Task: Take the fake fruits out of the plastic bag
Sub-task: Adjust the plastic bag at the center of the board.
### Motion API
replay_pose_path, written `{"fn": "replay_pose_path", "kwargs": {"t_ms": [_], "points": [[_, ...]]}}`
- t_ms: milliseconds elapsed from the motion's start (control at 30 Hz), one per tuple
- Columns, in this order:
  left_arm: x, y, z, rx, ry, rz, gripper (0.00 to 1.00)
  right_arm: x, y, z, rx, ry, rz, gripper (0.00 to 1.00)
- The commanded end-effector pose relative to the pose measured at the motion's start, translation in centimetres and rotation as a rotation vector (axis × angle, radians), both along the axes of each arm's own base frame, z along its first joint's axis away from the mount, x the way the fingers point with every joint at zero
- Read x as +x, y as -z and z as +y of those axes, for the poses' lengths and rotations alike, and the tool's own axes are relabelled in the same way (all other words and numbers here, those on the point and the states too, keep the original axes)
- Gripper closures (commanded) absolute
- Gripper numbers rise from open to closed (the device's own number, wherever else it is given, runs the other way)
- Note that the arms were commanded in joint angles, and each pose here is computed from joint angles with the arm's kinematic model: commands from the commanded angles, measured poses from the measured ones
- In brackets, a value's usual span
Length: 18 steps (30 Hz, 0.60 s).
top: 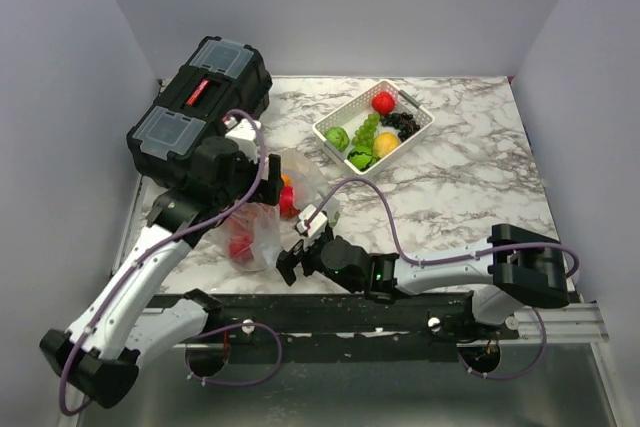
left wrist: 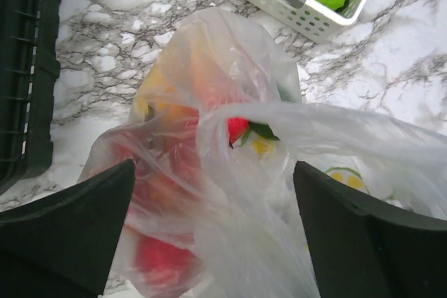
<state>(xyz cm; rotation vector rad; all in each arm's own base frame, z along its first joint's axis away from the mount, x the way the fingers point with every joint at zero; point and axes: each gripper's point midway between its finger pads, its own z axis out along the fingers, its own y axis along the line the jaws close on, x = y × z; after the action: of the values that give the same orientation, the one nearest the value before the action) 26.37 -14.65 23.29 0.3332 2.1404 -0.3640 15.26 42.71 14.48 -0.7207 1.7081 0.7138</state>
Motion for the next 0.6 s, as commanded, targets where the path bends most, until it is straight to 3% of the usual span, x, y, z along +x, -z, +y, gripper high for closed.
{"fn": "replay_pose_path", "kwargs": {"t_ms": [0, 200, 500, 533, 567], "points": [[-5.0, -3.6, 1.5, -0.129, -0.011, -0.02, 0.01, -1.3, 0.5, 0.5, 0.008, -0.08, 0.028, 0.0], [-13.2, -3.6, -1.3, -0.365, 0.249, 0.08, 0.01, -2.5, 0.4, 1.5, 0.066, -0.156, 0.055, 0.01], [-15.4, 1.5, -1.9, -0.43, 0.204, 0.316, 0.02, -2.5, 0.3, 1.3, 0.087, -0.144, 0.07, 0.07], [-15.1, 2.2, -1.1, -0.397, 0.147, 0.331, 0.13, -2.4, 0.1, 1.2, 0.089, -0.142, 0.066, 0.07], [-14.9, 2.9, -0.1, -0.359, 0.081, 0.35, 0.36, -2.3, 0.0, 0.9, 0.088, -0.135, 0.062, 0.07]]}}
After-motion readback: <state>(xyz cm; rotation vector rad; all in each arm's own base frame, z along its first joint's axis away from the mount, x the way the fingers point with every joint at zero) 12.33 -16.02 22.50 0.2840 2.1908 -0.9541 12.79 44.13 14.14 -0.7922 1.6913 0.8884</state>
